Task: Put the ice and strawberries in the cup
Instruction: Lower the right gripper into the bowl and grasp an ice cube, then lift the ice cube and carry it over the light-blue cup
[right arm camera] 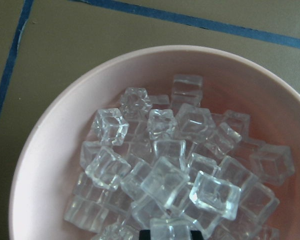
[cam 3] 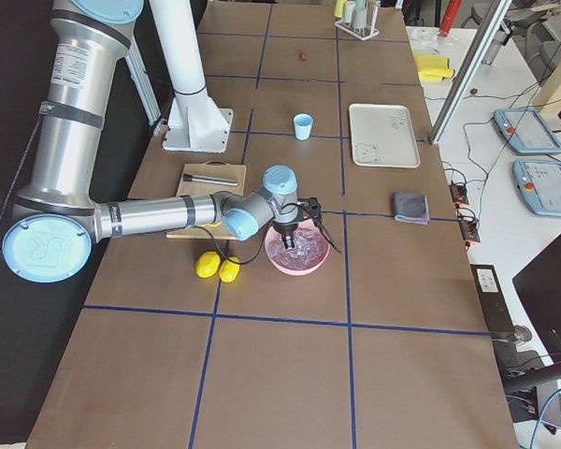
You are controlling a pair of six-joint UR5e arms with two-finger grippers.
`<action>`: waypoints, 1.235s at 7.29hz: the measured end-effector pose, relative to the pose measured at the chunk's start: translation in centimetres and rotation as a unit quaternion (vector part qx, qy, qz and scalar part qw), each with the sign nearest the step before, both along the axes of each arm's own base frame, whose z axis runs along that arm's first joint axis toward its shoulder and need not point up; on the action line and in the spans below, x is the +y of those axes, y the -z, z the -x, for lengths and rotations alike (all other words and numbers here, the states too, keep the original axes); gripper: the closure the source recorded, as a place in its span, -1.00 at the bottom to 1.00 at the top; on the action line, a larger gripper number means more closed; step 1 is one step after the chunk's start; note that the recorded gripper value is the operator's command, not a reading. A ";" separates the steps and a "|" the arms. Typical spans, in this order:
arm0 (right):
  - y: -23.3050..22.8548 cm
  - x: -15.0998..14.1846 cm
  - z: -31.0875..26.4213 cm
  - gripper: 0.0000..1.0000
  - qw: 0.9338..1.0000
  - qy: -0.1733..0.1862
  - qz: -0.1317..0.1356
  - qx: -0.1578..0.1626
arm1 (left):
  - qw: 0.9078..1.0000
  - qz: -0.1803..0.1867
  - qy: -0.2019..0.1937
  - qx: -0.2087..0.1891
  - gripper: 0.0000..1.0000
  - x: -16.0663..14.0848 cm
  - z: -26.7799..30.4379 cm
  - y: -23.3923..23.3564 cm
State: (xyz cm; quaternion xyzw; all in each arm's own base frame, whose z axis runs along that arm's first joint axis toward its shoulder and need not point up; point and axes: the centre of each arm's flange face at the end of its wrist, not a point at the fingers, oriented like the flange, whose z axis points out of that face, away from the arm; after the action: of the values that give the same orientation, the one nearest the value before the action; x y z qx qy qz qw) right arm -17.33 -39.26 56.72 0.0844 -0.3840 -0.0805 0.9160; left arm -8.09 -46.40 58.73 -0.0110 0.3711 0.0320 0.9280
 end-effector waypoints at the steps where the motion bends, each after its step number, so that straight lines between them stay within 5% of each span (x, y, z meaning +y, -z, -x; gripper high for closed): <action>1: 0.1 0.0 -0.1 0.99 1.000 0.000 0.000 0.000 | 1.000 -0.001 0.000 0.000 -1.00 0.0 0.0 0.1; 5: 5.6 -1.4 -4.8 1.00 0.998 -0.047 -0.028 -0.034 | 1.000 0.001 0.000 0.000 -1.00 0.1 0.0 0.0; 9: 16.8 -4.1 -5.9 1.00 0.997 -0.053 -0.004 -0.063 | 1.000 0.003 0.000 0.000 -1.00 0.2 0.0 -0.1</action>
State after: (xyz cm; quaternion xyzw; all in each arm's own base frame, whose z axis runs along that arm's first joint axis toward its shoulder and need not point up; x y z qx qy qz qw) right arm -11.40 -43.33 39.89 0.1132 -0.4360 -0.0284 0.8923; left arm -8.08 -46.25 58.79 -0.0138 0.3711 0.0303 0.9280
